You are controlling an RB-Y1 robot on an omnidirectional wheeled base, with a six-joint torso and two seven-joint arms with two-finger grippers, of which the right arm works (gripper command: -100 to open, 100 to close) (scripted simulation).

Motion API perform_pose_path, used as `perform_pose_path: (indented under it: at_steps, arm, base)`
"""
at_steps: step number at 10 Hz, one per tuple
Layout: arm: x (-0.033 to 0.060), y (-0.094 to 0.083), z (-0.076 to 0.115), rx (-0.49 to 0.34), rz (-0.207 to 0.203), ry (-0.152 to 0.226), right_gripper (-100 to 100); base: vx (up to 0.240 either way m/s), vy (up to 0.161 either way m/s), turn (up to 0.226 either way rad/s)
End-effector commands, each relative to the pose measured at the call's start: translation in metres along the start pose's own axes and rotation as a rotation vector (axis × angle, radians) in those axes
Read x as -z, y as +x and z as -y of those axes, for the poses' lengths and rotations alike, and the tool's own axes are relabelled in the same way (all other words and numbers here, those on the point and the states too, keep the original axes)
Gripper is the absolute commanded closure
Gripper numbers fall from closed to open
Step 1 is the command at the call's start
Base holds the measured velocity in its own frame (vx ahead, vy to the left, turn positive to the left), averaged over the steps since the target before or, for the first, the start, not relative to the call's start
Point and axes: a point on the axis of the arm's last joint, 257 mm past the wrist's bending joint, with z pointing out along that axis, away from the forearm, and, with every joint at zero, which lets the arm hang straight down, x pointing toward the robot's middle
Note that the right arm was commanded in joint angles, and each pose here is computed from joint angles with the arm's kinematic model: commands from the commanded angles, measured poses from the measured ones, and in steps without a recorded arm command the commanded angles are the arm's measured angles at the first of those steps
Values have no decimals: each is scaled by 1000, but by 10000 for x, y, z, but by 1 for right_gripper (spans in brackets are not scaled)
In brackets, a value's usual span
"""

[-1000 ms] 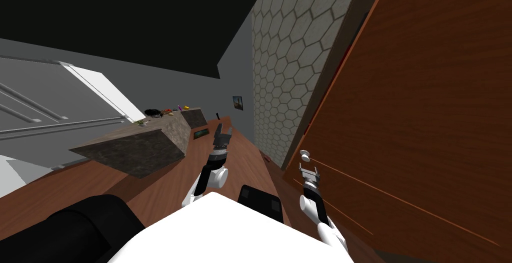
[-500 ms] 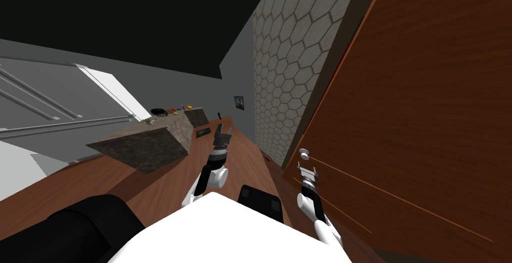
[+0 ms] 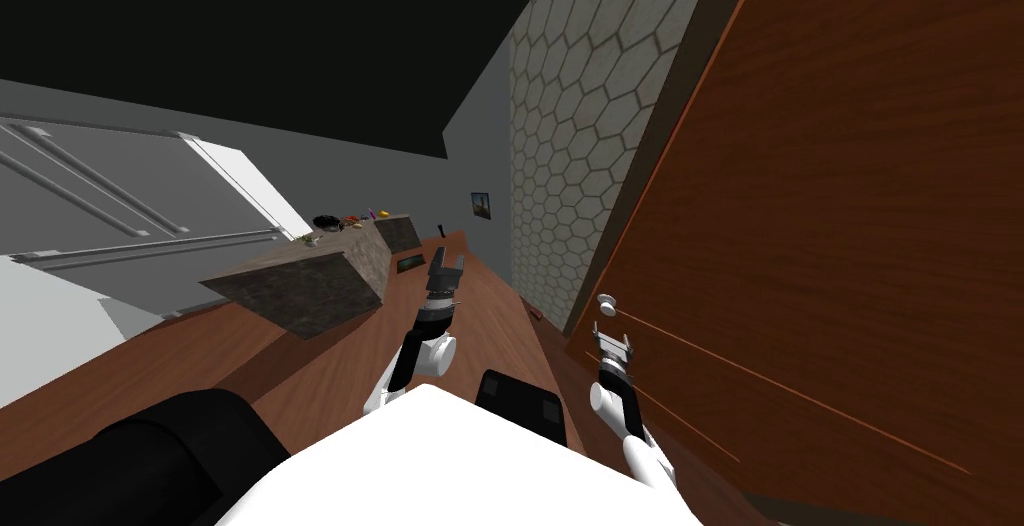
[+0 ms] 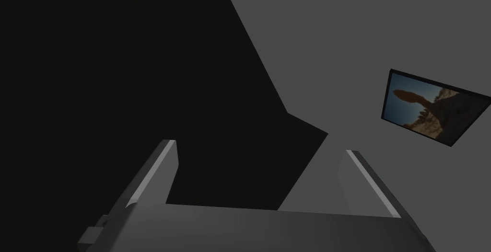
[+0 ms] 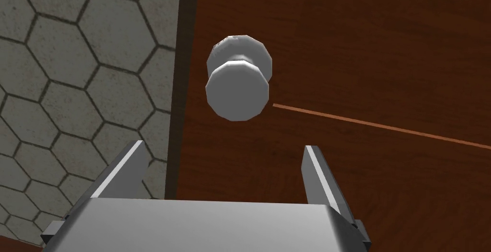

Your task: Pull the door open

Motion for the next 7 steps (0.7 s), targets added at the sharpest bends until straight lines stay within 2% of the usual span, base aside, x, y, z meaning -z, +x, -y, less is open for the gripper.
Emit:
perform_pose_path:
  at_steps: [1,5,6,7]
  arm:
    - [-1,2,33,-59,2,-3,-100]
    - [4,12,101,-172,6,-11,-100]
    - [1,9,90,-150,6,-10,-100]
    - [8,-53,-146,-156,9,-27,-100]
  base:
    - [-60,-13,37]
    - [-74,-13,30]
    - [-42,-5,6]
    - [150,14,118]
